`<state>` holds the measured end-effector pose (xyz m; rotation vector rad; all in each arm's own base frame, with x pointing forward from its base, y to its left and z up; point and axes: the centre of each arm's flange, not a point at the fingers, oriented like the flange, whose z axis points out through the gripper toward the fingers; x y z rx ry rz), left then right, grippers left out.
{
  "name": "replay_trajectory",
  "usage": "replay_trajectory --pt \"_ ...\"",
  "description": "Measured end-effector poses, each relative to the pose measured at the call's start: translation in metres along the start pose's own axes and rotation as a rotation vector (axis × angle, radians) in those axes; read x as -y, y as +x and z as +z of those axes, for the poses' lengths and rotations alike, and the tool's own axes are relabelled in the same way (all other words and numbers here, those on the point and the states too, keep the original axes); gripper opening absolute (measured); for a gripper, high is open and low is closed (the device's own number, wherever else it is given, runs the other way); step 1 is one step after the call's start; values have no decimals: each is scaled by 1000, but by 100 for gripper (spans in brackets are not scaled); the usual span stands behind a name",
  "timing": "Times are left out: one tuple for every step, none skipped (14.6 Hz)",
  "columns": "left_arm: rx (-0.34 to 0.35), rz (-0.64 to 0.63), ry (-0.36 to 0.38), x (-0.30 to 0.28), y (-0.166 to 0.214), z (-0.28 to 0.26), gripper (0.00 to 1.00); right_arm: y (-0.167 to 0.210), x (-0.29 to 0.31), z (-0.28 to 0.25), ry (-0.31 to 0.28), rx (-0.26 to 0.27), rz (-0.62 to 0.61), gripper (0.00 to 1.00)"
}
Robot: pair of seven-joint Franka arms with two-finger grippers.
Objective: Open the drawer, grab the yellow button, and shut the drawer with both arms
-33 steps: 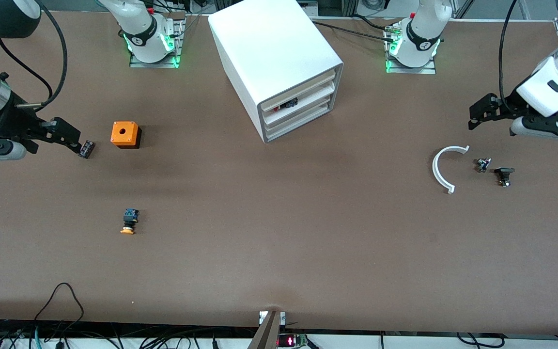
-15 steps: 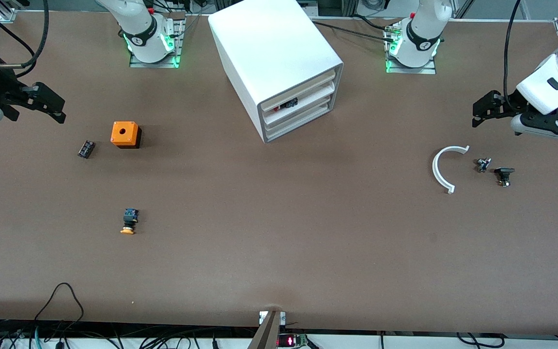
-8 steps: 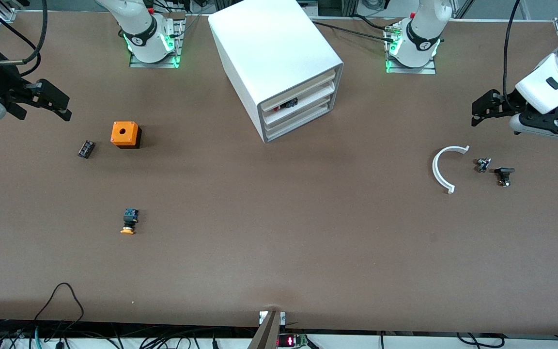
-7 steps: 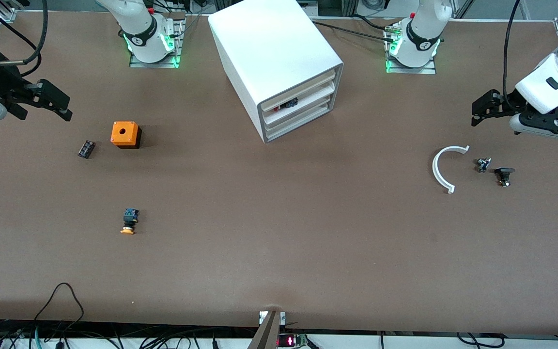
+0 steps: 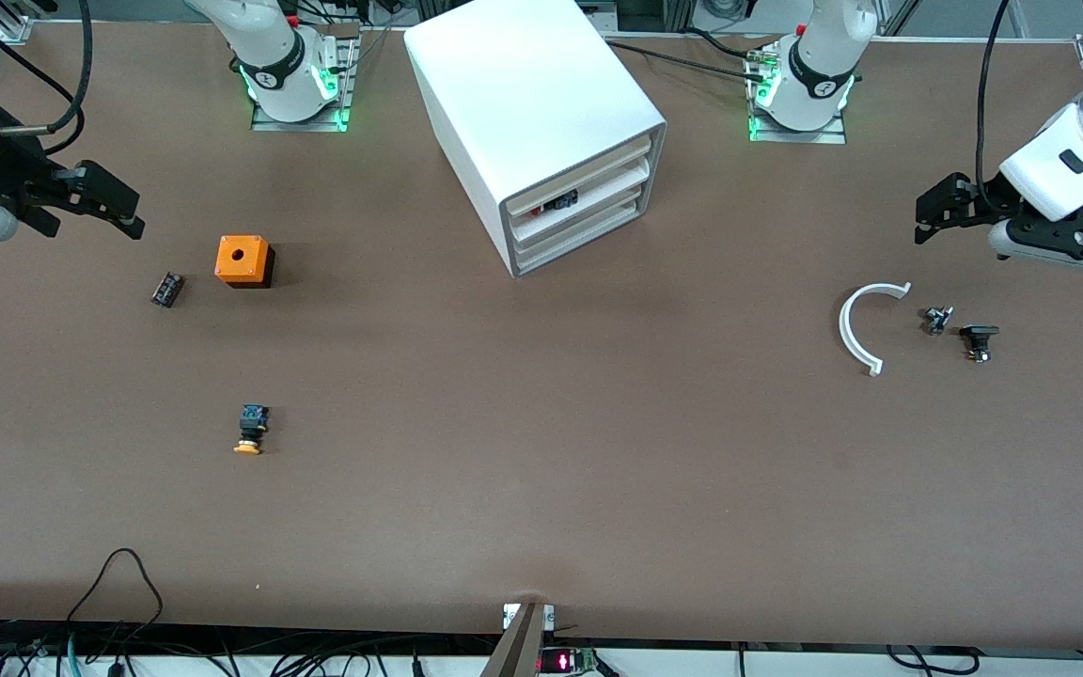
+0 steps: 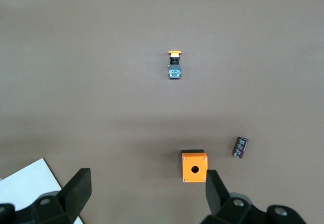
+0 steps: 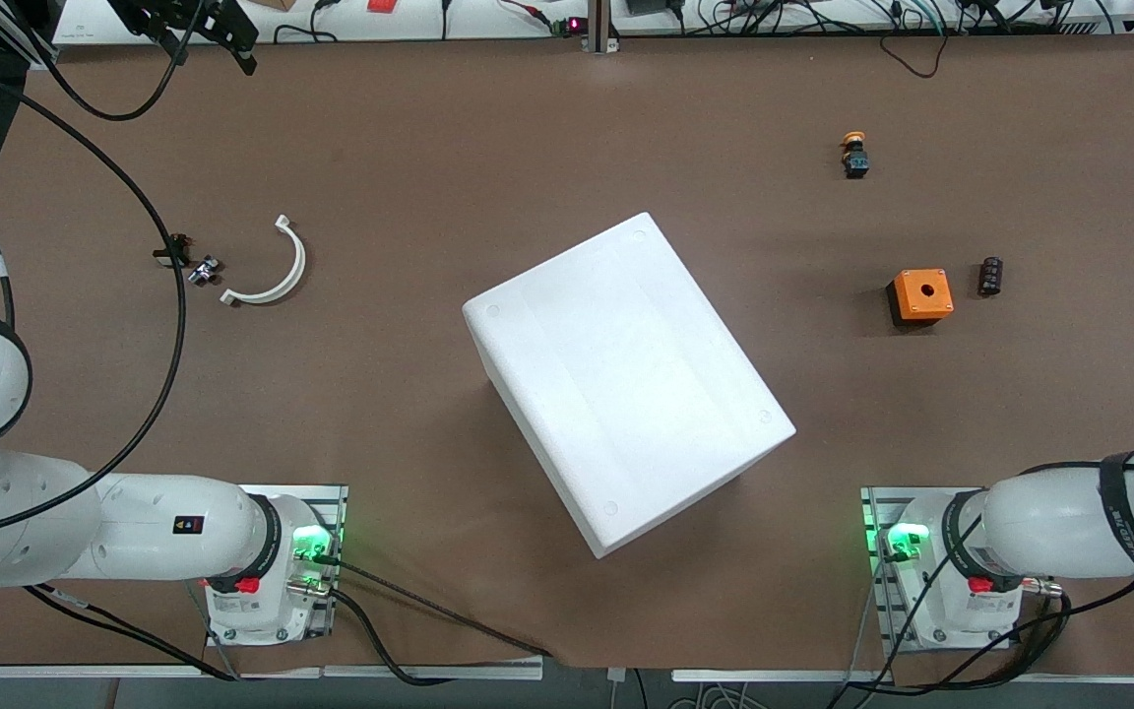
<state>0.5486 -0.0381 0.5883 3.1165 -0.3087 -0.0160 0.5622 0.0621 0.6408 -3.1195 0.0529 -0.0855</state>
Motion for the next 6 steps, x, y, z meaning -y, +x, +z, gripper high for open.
replay_trajectory --pt "0 0 0 0 0 0 100 0 0 -1 1 -3 0 100" --pt "0 0 0 0 0 0 100 0 0 -1 1 -4 0 100" --pt "1 0 0 0 0 0 100 0 0 -1 2 -6 0 100" --pt "1 0 0 0 0 0 100 0 0 -1 2 -6 0 100" --pt "1 0 0 0 0 0 100 0 0 -1 3 -6 0 100" --pt "1 0 0 0 0 0 100 0 0 -1 3 -6 0 100"
